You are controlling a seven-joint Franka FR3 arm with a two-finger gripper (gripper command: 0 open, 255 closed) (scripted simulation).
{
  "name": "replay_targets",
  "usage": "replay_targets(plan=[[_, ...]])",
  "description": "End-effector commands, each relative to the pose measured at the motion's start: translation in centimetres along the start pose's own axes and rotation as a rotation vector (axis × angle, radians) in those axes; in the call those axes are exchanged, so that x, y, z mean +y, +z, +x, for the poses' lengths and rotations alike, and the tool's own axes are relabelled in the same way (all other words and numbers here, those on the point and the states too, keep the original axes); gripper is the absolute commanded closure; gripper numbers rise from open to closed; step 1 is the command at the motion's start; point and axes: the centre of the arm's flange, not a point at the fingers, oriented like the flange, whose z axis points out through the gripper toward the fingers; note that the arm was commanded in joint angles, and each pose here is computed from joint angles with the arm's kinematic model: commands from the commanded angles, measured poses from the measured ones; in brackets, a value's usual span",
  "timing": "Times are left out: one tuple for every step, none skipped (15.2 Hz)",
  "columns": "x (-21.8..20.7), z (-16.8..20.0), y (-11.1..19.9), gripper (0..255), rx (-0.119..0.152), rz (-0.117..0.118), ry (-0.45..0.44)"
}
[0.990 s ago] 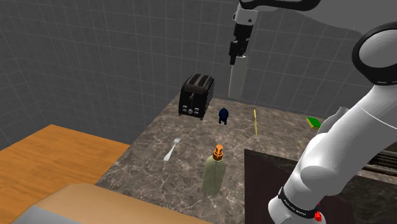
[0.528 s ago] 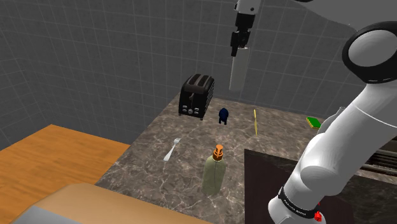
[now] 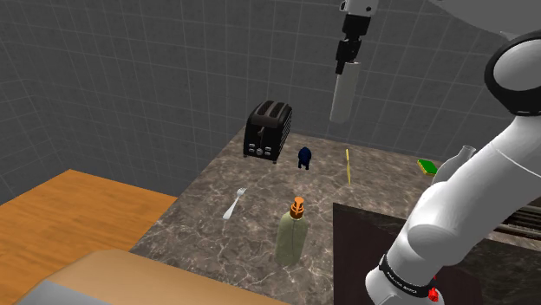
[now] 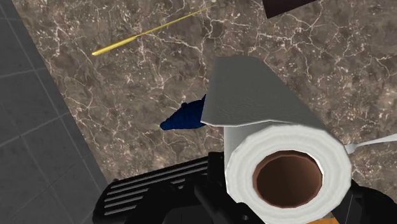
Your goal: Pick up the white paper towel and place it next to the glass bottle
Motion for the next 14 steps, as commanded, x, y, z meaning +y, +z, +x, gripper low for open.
replay_targets(plan=[[1.1, -2.2, 0.1, 255, 0.0, 0.0, -0.001], [1.9, -3.2, 0.0, 255, 0.0, 0.0, -0.001], [2.7, -4.3, 0.0, 255, 0.0, 0.0, -0.001], [3.4, -5.4, 0.0, 255, 0.0, 0.0, -0.001], [4.2, -6.5, 0.0, 255, 0.0, 0.0, -0.001], [4.9, -7.6, 0.0, 255, 0.0, 0.0, -0.001], [5.7, -8.6, -0.1, 255, 0.0, 0.0, -0.001], [6.4, -9.7, -0.1, 255, 0.0, 0.0, -0.001], [7.2, -10.8, -0.1, 255, 0.0, 0.0, -0.001], [8.0, -11.9, -0.1, 255, 0.0, 0.0, -0.001], [8.7, -13.0, -0.1, 255, 0.0, 0.0, -0.001], [9.5, -14.1, -0.2, 255, 0.0, 0.0, -0.001], [10.2, -15.1, -0.2, 255, 0.0, 0.0, -0.001], [11.0, -16.2, -0.2, 255, 0.0, 0.0, -0.001]])
